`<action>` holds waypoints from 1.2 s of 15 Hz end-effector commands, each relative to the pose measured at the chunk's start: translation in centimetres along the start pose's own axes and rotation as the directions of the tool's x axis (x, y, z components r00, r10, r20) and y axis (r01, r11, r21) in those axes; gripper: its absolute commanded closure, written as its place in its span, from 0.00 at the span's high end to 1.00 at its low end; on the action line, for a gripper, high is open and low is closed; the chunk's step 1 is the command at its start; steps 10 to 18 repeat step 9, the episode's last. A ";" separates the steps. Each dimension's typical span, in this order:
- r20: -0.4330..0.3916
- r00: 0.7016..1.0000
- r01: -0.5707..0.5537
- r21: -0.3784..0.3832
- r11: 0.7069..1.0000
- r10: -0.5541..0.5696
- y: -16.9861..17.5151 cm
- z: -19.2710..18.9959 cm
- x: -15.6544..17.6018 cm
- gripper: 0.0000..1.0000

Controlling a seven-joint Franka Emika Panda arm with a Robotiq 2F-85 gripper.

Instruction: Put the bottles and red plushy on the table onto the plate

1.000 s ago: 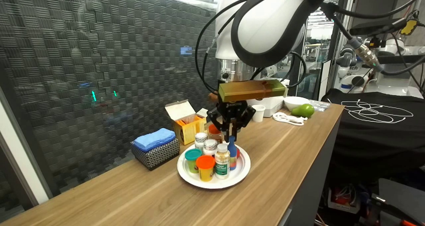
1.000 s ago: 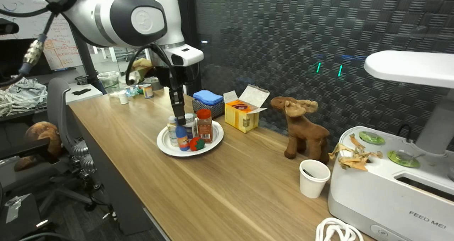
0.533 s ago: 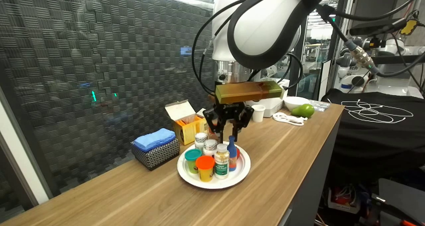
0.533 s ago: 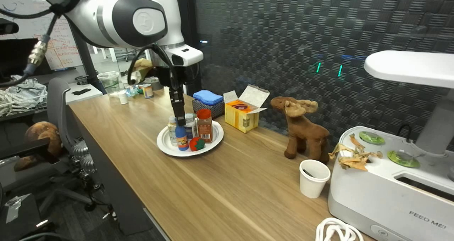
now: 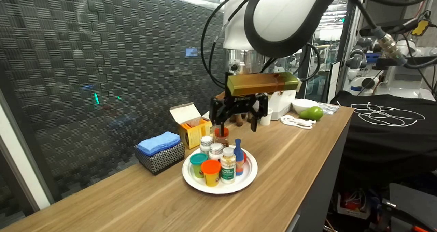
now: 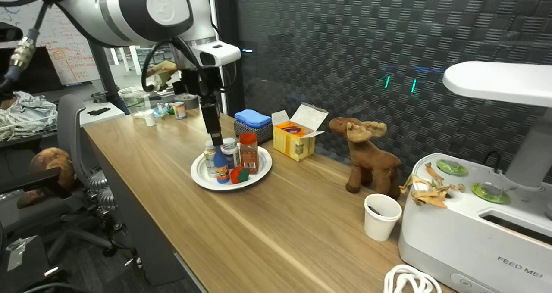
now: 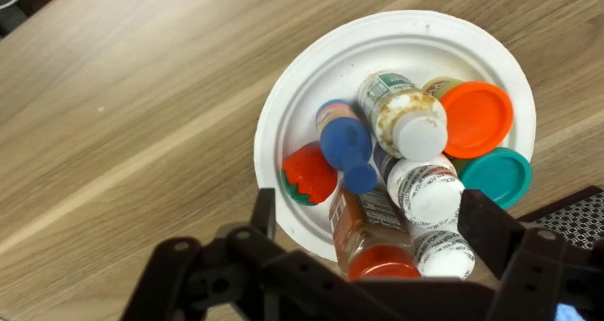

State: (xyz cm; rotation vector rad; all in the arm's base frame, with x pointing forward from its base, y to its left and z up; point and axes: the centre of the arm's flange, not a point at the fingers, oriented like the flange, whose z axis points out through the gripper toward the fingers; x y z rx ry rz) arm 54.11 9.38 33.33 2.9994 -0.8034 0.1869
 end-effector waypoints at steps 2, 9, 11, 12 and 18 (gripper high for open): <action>-0.006 0.999 0.037 -0.046 0.998 -0.037 3.8 -4.2 -4.2 1.00; 0.018 0.997 0.070 -0.044 0.997 -0.069 5.4 -4.3 -6.1 1.00; 0.018 0.997 0.070 -0.044 0.997 -0.069 5.4 -4.3 -6.1 1.00; 0.018 0.997 0.070 -0.044 0.997 -0.069 5.4 -4.3 -6.1 1.00; 0.018 0.997 0.070 -0.044 0.997 -0.069 5.4 -4.3 -6.1 1.00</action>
